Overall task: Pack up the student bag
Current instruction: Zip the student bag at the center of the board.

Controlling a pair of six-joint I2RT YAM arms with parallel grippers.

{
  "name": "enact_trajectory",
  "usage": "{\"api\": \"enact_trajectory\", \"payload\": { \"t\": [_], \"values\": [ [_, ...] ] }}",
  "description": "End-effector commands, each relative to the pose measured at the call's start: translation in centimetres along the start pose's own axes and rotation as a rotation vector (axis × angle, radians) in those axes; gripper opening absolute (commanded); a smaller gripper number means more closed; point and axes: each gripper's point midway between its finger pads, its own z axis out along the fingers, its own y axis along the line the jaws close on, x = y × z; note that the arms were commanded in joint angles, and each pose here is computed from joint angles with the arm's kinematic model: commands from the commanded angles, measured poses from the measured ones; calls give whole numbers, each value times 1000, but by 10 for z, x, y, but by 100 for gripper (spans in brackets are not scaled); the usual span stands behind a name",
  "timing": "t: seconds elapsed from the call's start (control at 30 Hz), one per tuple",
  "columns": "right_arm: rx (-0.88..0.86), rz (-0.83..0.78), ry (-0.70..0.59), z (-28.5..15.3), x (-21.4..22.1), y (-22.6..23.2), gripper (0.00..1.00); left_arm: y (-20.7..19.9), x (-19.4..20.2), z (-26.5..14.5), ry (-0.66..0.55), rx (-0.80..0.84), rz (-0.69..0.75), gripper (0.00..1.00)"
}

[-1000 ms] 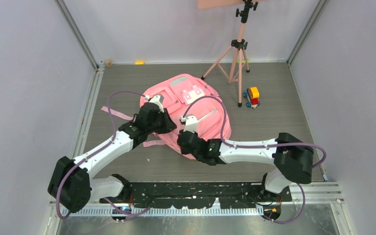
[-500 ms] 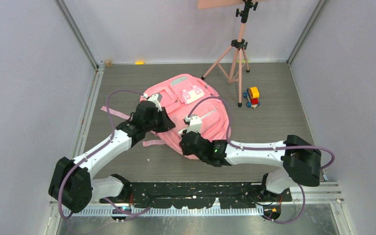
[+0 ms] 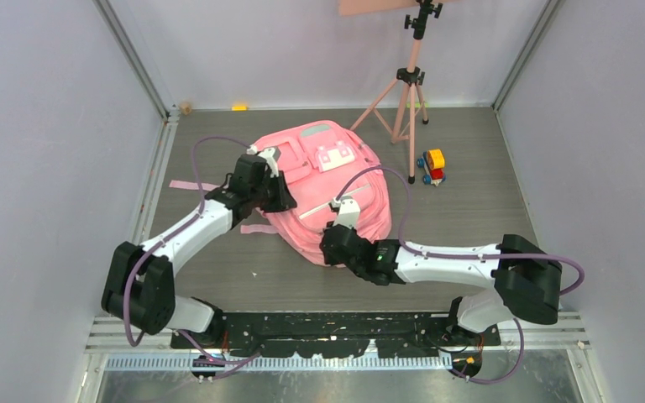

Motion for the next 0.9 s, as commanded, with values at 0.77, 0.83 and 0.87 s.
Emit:
{"api": "enact_trajectory", "payload": {
  "t": [0.77,0.83,0.87],
  "values": [
    [-38,-29,-10,5,-7,19,0,-34,5,-27,-170,64,-146,52],
    [-41,-25,-13,5,-8,19,0,-36,10,-26,-172,65,-161,51],
    [-42,-24,-15,5,-8,20,0,-37,12,-25,-174,69,-167,51]
  ]
}}
